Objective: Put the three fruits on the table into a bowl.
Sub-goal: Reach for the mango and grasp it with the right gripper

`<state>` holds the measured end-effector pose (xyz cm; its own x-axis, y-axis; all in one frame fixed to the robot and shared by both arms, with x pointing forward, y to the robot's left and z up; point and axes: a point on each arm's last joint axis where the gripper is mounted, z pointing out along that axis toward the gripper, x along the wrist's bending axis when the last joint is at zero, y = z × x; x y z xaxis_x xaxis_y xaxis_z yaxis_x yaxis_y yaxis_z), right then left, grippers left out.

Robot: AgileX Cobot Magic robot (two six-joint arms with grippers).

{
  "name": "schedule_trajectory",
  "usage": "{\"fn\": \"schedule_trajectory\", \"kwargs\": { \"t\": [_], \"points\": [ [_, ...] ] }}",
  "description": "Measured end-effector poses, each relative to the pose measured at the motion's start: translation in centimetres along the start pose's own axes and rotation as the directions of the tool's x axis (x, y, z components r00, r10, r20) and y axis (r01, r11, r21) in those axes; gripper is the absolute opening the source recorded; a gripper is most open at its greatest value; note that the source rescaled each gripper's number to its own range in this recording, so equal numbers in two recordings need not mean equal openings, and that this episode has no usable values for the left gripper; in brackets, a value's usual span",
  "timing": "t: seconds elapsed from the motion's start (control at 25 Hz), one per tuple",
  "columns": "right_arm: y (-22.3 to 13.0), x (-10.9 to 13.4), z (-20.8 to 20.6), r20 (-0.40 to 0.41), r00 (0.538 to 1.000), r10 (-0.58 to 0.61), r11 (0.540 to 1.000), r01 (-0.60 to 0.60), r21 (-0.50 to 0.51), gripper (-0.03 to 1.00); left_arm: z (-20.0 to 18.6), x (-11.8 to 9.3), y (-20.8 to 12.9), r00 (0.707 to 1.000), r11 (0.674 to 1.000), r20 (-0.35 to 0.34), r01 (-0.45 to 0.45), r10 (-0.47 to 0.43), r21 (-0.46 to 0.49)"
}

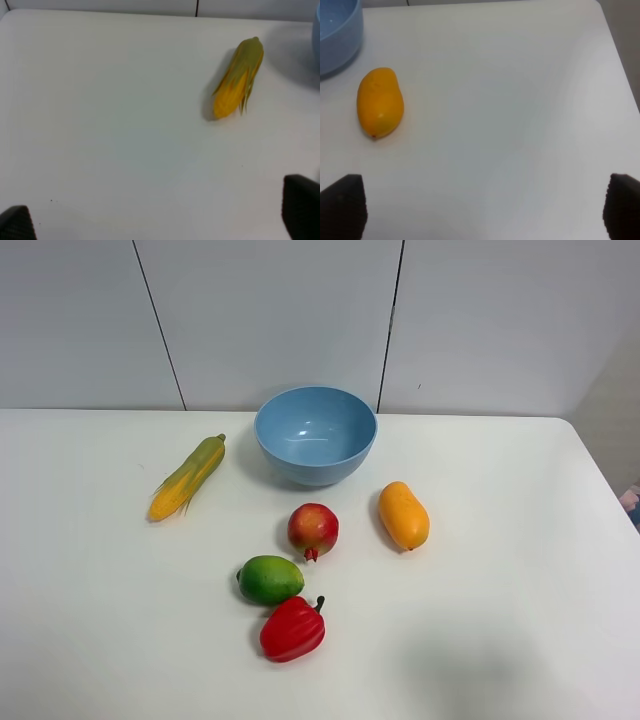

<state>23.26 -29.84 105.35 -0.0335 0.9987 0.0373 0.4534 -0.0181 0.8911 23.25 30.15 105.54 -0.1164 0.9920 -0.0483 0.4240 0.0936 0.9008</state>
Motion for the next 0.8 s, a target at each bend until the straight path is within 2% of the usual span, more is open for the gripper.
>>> {"fn": "schedule_trajectory", "kwargs": {
  "t": [0.64, 0.76, 0.8],
  "points": [
    [0.0, 0.0, 0.0, 0.000, 1.000, 0.000, 1.000, 0.000, -0.002, 0.86, 0.0, 0.0, 0.0, 1.000, 1.000, 0.000, 0.000, 0.000, 0.000],
    [1.0, 0.0, -0.2, 0.005, 1.000, -0.003, 1.000, 0.003, 0.000, 0.86, 0.0, 0.0, 0.0, 1.000, 1.000, 0.000, 0.000, 0.000, 0.000],
    [3.2, 0.1, -0.2, 0.005, 1.000, -0.003, 1.000, 0.003, 0.002, 0.81, 0.0, 0.0, 0.0, 1.000, 1.000, 0.000, 0.000, 0.000, 0.000]
  ]
}}
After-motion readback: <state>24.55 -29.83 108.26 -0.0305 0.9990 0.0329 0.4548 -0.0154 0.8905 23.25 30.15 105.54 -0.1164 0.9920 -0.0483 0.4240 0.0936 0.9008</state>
